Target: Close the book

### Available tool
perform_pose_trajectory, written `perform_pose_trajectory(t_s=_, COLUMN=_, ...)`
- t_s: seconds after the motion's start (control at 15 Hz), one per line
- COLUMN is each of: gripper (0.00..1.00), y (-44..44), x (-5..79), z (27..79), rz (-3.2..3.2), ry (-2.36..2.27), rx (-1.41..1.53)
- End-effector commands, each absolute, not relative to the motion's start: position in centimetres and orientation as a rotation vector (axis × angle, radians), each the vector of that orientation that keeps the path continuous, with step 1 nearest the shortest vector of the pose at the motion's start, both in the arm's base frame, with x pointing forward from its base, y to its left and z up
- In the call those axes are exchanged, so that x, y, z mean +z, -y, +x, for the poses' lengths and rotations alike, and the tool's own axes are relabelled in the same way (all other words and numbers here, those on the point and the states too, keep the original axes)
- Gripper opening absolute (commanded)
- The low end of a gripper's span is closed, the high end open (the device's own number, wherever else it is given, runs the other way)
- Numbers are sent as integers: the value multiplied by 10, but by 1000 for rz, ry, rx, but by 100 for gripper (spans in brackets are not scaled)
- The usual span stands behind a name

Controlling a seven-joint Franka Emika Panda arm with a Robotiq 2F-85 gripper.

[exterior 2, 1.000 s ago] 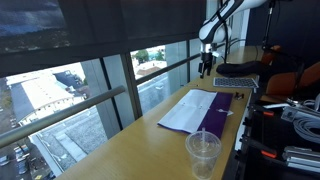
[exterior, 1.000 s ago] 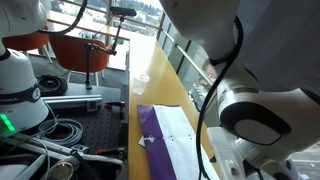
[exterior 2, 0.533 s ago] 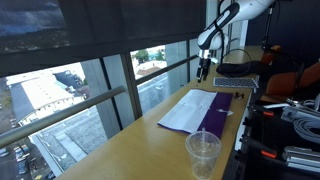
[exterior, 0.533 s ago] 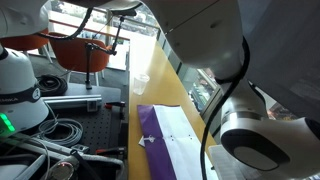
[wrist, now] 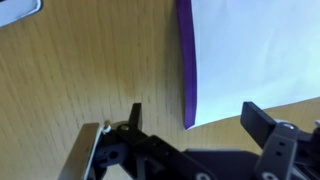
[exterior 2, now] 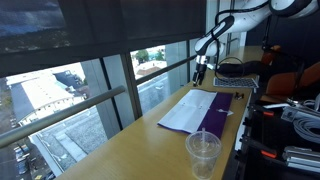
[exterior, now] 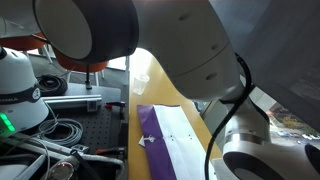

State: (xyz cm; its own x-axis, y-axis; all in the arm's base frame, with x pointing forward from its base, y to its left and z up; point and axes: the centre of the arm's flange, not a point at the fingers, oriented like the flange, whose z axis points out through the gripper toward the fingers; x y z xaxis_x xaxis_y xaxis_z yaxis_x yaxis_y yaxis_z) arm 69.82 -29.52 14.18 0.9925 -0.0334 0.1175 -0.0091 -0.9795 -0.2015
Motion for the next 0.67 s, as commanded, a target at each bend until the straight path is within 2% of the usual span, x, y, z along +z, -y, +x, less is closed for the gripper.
perform_pose_trajectory(t_s=0.0, gripper=100, y=291, x=132, z=723, rz=-2845, ry=-31, rx=-192)
perform_pose_trajectory(t_s=0.6, gripper=100, y=266, x=145, z=718, rz=-2751, ry=-30, rx=-161)
